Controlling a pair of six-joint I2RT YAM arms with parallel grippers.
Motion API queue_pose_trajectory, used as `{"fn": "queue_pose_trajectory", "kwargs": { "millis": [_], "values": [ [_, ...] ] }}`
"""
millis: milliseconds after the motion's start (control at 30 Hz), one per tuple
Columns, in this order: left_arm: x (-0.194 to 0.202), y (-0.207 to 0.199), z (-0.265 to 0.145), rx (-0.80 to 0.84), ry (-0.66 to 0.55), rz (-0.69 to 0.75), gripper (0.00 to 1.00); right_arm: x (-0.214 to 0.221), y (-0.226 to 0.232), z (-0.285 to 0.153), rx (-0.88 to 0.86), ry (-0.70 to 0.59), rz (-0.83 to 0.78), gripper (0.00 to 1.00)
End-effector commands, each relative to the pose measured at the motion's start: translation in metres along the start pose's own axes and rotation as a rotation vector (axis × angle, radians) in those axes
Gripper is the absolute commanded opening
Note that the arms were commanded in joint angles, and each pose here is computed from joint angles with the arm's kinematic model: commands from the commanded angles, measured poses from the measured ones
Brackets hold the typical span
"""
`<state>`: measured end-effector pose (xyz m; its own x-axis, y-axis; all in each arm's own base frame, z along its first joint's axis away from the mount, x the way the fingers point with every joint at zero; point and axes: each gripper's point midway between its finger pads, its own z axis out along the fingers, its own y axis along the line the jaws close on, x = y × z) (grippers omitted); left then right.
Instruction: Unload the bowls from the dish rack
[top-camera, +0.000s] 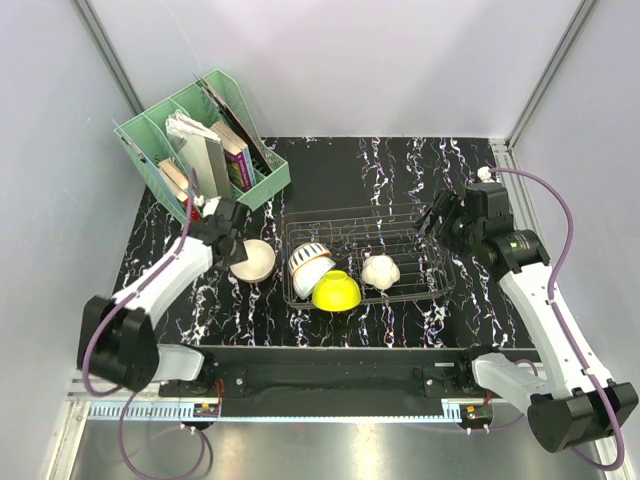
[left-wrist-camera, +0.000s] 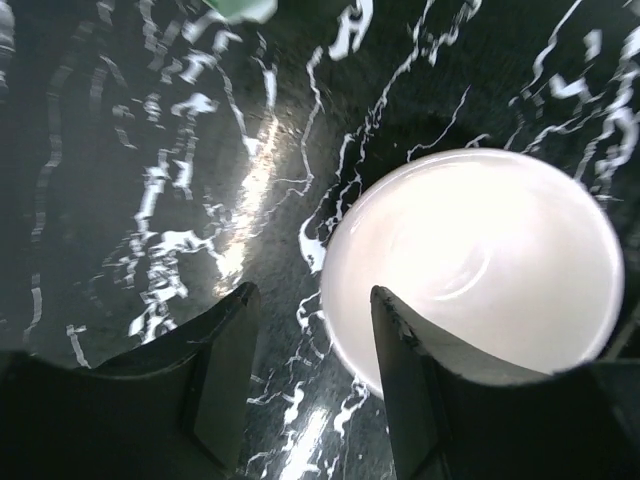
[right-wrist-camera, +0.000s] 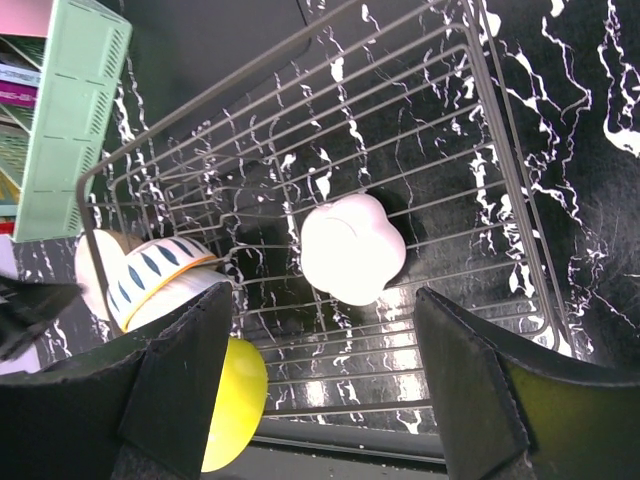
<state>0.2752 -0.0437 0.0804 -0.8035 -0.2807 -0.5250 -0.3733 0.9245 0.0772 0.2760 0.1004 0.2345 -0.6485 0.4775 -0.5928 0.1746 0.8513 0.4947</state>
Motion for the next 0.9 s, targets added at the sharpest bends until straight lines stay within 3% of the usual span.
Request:
{"fn": "queue_pose_trajectory", "kwargs": {
  "millis": [0,167,400,867],
  "values": [
    [-0.047,0.01,-0.044,0.026,-0.177,-0.061,0.53,0.005,-0.009,0.008,0.037,0.006,-0.009,0.81],
    [-0.063,-0.001,-0.091,0.137,-0.308,0.029,0.61,0.018,-0.02,0.015,0.06,0.036,0.002,0.81],
    [-0.048,-0.06,-0.142,0.298,-0.419,0.325,0.61,0.033,-0.02,0.021,0.038,0.083,0.014,0.81],
    [-0.023,-0.147,-0.152,0.334,-0.438,0.641,0.62,0.041,-0.024,0.021,0.035,0.099,0.021,0.82]
  ]
}}
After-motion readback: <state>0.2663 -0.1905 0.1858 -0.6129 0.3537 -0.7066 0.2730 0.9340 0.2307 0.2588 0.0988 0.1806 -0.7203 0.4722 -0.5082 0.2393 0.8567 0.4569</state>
